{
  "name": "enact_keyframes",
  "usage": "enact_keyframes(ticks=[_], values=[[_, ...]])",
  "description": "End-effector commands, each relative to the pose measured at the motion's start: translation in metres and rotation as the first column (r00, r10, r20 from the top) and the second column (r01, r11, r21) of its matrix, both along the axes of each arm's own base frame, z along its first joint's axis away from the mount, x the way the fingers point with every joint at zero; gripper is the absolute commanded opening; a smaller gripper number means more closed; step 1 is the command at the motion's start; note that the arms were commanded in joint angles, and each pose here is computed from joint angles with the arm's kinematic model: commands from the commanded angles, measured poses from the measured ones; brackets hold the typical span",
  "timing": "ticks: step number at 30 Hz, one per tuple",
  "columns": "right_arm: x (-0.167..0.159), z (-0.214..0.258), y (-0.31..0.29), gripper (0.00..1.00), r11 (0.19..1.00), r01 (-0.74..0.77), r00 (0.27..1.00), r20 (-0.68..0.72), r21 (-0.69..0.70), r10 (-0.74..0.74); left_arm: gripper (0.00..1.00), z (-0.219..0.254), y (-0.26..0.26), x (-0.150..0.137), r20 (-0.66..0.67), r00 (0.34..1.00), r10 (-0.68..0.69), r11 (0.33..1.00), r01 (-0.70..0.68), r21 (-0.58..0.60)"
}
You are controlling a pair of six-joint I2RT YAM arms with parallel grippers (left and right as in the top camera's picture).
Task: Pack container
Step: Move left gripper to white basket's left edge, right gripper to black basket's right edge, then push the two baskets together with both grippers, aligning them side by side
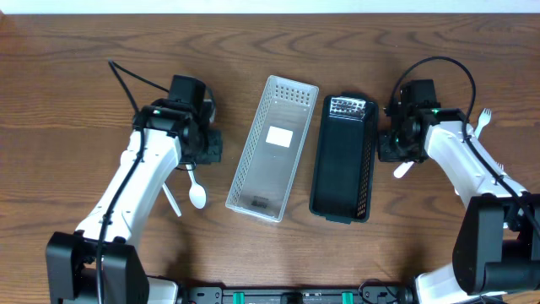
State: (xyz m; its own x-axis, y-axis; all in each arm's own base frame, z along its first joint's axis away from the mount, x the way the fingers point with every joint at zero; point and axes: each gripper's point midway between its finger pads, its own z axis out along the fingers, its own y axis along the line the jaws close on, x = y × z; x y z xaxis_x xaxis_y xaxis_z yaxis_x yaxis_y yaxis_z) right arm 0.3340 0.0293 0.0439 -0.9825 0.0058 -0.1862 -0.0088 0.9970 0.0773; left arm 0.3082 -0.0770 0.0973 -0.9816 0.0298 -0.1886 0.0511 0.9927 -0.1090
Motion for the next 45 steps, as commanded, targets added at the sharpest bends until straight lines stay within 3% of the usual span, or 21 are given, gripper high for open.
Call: enact_keyframes(ticks=[1, 7, 15, 22, 34, 45], values=[[0.008, 0.006, 0.022, 0.08, 0.992, -0.059, 0.998, 0.029, 0.109, 0.056, 0.06, -0.002, -0.007, -0.004, -0.026, 0.999, -0.037, 0.999, 0.037, 0.001], [0.014, 0.014, 0.045, 0.09, 0.965, -0.121, 0.992, 0.076, 0.234, 0.106, 0.06, -0.004, -0.01, -0.016, -0.072, 0.996, -0.055, 0.998, 0.055, 0.006], [0.019, 0.017, 0.05, 0.09, 0.959, -0.134, 0.988, 0.104, 0.25, 0.111, 0.06, -0.005, -0.018, -0.034, -0.136, 0.987, -0.089, 0.996, 0.091, 0.008], [0.02, 0.017, 0.05, 0.08, 0.959, -0.134, 0.988, 0.106, 0.25, 0.111, 0.06, -0.003, -0.05, -0.049, -0.16, 0.972, -0.17, 0.983, 0.157, -0.091], [0.02, 0.017, 0.05, 0.08, 0.959, -0.134, 0.988, 0.107, 0.249, 0.111, 0.06, -0.003, -0.069, -0.058, -0.159, 0.957, -0.242, 0.969, 0.231, -0.088], [0.02, 0.017, 0.05, 0.07, 0.959, -0.135, 0.988, 0.106, 0.249, 0.111, 0.06, -0.005, -0.039, -0.029, -0.059, 0.978, -0.201, 0.971, 0.207, 0.12]])
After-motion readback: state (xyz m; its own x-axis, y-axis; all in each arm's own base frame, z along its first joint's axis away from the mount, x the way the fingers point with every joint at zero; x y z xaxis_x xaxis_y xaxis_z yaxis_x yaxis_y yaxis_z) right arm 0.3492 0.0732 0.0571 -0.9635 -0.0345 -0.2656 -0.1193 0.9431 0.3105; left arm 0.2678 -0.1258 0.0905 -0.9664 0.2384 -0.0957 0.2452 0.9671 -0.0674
